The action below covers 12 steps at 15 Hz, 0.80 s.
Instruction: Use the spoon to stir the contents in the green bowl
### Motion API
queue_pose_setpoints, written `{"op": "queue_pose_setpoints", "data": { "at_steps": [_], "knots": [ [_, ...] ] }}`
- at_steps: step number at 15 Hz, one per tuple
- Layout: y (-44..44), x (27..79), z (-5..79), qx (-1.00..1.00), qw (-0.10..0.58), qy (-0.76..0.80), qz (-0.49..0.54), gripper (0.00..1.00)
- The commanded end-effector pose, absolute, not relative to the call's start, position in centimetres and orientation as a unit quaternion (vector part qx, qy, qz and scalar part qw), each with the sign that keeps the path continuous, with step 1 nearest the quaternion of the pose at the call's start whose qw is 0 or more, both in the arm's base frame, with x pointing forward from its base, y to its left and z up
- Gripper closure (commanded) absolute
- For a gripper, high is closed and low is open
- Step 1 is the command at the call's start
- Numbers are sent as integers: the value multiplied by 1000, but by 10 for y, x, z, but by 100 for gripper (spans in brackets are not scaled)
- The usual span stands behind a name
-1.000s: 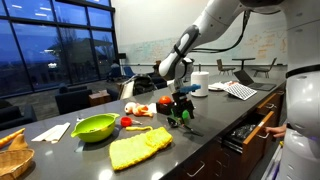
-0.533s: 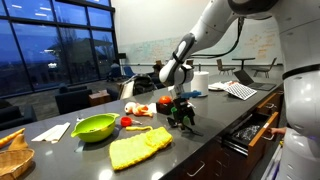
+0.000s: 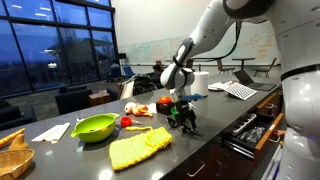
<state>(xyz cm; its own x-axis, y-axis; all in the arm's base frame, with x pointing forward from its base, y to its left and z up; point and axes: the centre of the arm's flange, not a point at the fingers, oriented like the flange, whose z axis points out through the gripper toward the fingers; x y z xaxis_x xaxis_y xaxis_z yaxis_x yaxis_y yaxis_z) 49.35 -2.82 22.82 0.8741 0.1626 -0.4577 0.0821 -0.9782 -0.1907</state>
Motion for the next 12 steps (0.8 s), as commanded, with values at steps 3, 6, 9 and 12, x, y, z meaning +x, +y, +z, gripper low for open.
{"op": "queue_pose_setpoints", "data": {
  "at_steps": [3, 6, 9, 12],
  "knots": [
    [-29, 496, 220, -969, 84, -69, 223, 0],
    [-28, 496, 215, -970, 87, -63, 219, 0],
    [-27, 494, 212, -971, 87, -60, 214, 0],
    [-27, 492, 212, -972, 89, -57, 211, 25]
  ]
}}
